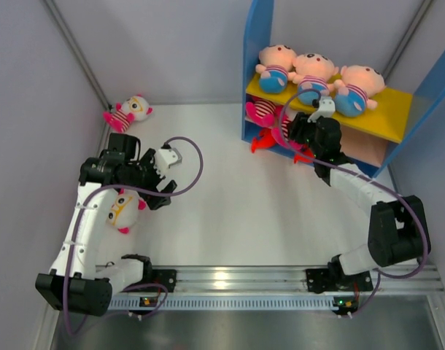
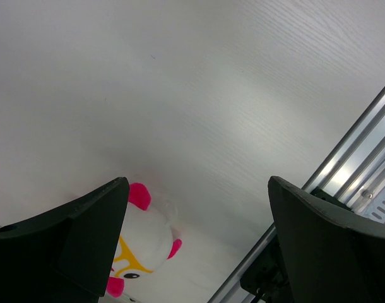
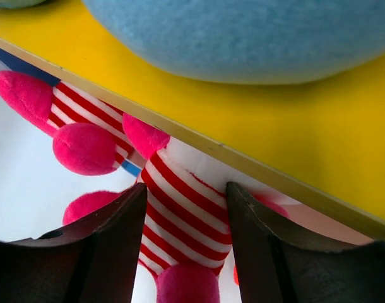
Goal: Place and organize the stuffed toys onto the shelf
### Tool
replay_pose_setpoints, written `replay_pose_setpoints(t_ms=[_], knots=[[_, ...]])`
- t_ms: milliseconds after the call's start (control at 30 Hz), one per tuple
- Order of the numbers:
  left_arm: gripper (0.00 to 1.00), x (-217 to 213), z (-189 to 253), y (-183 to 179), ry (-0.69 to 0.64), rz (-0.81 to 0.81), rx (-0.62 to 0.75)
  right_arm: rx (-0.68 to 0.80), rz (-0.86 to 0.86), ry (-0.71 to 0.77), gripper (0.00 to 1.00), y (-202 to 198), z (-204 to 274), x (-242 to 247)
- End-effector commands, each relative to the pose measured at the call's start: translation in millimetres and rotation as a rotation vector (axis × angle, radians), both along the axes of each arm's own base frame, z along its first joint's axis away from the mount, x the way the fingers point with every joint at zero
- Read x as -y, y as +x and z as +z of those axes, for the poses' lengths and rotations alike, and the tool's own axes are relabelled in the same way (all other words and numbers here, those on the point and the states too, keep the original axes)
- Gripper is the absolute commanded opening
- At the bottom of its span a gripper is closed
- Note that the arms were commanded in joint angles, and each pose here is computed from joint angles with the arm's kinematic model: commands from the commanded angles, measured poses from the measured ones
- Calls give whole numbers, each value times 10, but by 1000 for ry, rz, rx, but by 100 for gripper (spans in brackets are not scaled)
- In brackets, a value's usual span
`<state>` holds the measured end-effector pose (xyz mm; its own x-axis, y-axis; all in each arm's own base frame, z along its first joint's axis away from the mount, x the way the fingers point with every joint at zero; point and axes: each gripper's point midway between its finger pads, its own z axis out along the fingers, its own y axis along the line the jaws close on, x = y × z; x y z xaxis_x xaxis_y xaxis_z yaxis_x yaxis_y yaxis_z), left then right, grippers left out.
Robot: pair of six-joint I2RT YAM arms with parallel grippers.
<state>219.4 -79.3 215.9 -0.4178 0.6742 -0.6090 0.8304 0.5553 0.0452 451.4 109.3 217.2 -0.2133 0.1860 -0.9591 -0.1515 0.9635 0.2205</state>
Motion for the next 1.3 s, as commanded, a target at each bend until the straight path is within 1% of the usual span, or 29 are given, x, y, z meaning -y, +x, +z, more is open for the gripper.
replay_pose_setpoints(t_ms=[0,133,267,367,700,1067,1267], knots=[[98,2,62,-7,-6,-10,37,21,-80,25,55,211,150,61],[98,-23,44,-16,8,-6,37,5,-114,16,57,272,166,107],[98,-19,30,-13,7,-11,33,6,-148,15,63,242,187,173],[98,-17,47,-5,5,-8,38,7,-143,-5,66,205,216,182],[98,-19,23,-20,6,-8,32,25,-110,-62,69,48,384,149],[98,-20,21,-32,6,-8,33,39,-94,-62,70,31,494,129],[98,-22,15,-42,6,-8,32,71,-73,-64,69,-48,696,97]])
